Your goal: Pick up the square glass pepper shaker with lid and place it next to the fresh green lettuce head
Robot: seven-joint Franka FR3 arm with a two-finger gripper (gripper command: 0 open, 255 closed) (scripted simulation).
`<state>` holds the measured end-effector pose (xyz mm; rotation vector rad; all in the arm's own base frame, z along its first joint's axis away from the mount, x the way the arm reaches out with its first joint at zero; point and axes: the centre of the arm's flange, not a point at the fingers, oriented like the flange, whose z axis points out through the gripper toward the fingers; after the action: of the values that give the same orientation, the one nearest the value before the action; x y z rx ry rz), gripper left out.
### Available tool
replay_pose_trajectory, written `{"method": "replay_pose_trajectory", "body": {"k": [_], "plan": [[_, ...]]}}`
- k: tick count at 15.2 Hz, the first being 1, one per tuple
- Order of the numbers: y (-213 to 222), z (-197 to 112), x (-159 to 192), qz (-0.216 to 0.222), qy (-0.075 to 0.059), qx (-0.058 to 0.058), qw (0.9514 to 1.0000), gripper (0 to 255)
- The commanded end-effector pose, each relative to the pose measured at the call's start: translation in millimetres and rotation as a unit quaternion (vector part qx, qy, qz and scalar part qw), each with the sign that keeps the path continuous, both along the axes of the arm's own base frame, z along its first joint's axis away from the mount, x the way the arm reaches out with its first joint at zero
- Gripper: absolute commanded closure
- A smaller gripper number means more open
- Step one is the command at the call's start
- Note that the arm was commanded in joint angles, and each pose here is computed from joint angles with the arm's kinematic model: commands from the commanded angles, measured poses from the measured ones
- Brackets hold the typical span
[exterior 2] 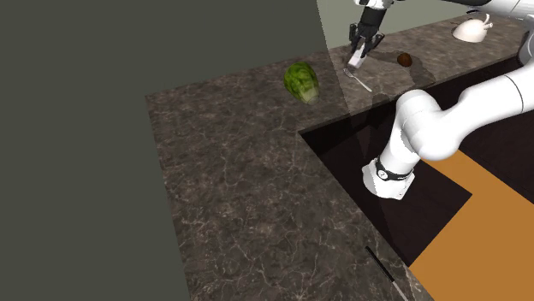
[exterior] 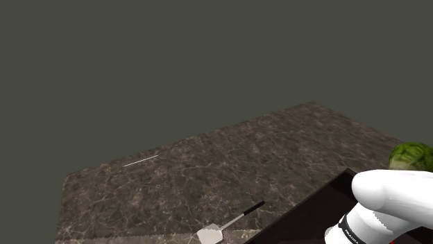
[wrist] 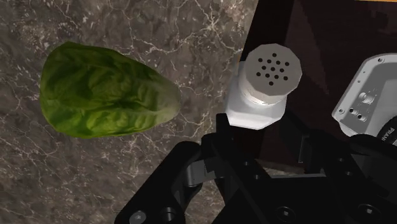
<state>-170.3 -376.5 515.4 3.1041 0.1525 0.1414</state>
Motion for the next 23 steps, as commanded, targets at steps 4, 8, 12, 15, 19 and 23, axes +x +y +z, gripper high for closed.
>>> {"method": "replay_pose_trajectory", "body": {"k": [4,8,12,15,19,23], "plan": [[-4,-15,-38,0.001,0.0,0.0,1.0,255],[-4,-36,-38,0.001,0.0,0.0,1.0,255],[-4,-57,-38,0.001,0.0,0.0,1.0,255],[-4,-73,-38,0.001,0.0,0.0,1.0,255],[-4,-94,-38,0.001,0.0,0.0,1.0,255],[-4,-115,-38,0.001,0.0,0.0,1.0,255]]}}
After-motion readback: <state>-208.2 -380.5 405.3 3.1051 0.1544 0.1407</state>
